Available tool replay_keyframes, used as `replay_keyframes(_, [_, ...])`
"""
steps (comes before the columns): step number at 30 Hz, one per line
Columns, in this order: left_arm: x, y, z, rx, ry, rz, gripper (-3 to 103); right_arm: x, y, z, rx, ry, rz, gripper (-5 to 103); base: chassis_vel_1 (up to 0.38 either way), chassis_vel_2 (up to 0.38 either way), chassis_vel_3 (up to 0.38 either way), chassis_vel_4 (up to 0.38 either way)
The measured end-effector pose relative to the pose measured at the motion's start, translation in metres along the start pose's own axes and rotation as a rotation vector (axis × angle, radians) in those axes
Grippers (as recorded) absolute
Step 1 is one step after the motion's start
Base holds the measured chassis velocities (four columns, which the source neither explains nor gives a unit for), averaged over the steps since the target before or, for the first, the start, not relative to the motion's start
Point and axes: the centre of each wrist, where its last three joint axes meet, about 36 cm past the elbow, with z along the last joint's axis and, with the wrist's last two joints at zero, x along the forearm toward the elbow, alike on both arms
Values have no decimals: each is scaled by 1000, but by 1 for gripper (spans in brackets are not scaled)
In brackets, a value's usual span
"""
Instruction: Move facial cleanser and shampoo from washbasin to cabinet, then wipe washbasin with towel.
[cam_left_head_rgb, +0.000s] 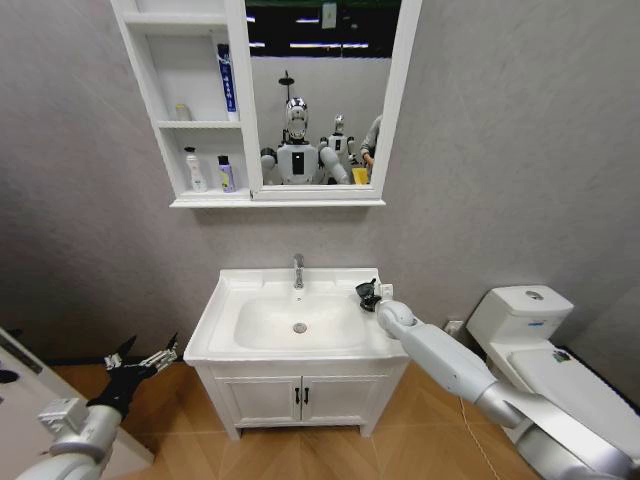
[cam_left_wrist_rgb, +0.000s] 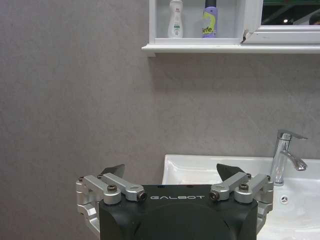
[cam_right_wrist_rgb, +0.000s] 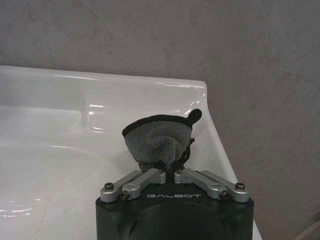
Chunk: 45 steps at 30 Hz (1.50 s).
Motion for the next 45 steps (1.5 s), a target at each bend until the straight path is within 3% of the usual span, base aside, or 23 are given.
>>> replay_keyframes(2, [0, 0, 0, 0, 0, 0, 100, -21, -16, 0, 7, -2, 7, 3, 0, 0, 0, 0])
replay_keyframes(5, [0, 0, 0, 0, 0, 0, 100, -26, -16, -3, 8, -4, 3, -1, 0, 0, 0, 0])
replay_keyframes(7, [0, 0, 0, 0, 0, 0, 100, -27, -15, -5, 6, -3, -4, 4, 0, 0, 0, 0])
replay_keyframes(10, [0, 0, 0, 0, 0, 0, 100, -28, -11, -8, 2, -2, -32, 20, 0, 0, 0, 0])
replay_keyframes(17, [0, 0, 0, 0, 0, 0, 100, -28, -7, -9, -8, 0, -42, 41, 0, 0, 0, 0])
replay_keyframes(20, [0, 0, 0, 0, 0, 0, 100, -25, -9, -8, -14, -1, -45, 58, 0, 0, 0, 0])
replay_keyframes(26, [0, 0, 0, 0, 0, 0, 100, -16, -12, 0, -16, -19, -56, 76, 0, 0, 0, 0])
replay_keyframes(28, [0, 0, 0, 0, 0, 0, 100, -11, -13, 3, -15, -28, -69, 86, 0, 0, 0, 0])
replay_keyframes(30, [0, 0, 0, 0, 0, 0, 100, -8, -14, 3, -16, -32, -74, 86, 0, 0, 0, 0])
replay_keyframes(31, [0, 0, 0, 0, 0, 0, 100, -5, -15, 4, -19, -37, -78, 96, 0, 0, 0, 0])
replay_keyframes(32, [0, 0, 0, 0, 0, 0, 100, -2, -15, 5, -19, -40, -81, 99, 0, 0, 0, 0])
replay_keyframes(40, [0, 0, 0, 0, 0, 0, 100, 32, -19, 10, 0, -106, -132, 100, 0, 0, 0, 0])
replay_keyframes(43, [0, 0, 0, 0, 0, 0, 100, 50, -27, 14, 18, -185, -131, 100, 0, 0, 0, 0])
replay_keyframes(45, [0, 0, 0, 0, 0, 0, 100, 77, -47, 22, 52, -284, -102, 100, 0, 0, 0, 0])
